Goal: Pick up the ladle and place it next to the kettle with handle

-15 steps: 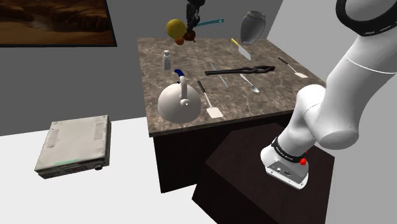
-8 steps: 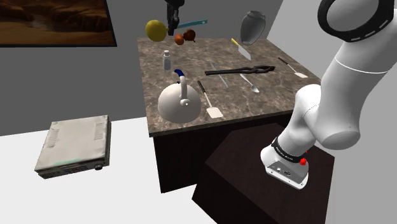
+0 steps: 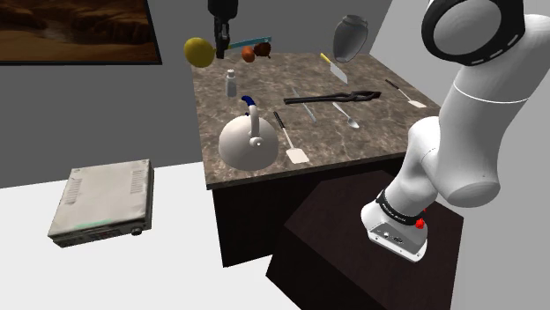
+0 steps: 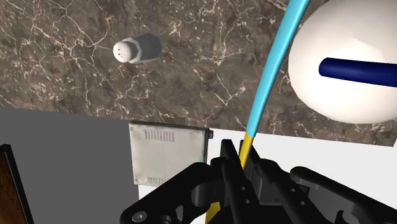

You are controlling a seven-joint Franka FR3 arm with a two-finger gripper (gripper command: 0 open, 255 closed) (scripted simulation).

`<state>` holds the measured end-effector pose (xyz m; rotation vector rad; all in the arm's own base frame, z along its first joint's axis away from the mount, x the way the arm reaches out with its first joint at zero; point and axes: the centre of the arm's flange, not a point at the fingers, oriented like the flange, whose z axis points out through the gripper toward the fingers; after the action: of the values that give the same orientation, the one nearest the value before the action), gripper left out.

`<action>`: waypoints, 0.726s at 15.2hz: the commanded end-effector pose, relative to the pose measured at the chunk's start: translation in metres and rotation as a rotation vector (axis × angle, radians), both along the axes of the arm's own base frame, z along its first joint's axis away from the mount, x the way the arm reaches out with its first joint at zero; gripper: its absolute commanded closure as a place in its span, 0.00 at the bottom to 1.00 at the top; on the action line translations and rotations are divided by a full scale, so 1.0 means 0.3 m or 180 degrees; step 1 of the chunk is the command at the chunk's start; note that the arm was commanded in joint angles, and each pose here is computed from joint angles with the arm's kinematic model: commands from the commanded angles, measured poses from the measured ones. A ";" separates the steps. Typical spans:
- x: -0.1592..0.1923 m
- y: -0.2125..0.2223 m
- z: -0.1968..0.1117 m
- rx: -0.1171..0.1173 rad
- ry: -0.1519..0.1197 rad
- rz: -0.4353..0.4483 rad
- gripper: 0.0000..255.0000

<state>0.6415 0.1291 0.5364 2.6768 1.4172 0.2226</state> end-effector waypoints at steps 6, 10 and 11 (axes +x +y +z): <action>0.000 0.001 -0.120 0.0001 -0.0002 -0.0001 1.00; 0.000 0.001 -0.191 0.0001 -0.0002 -0.0001 1.00; 0.000 0.001 -0.208 0.0001 -0.0002 -0.0001 1.00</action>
<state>0.6422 0.1291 0.4802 2.6769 1.4170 0.2226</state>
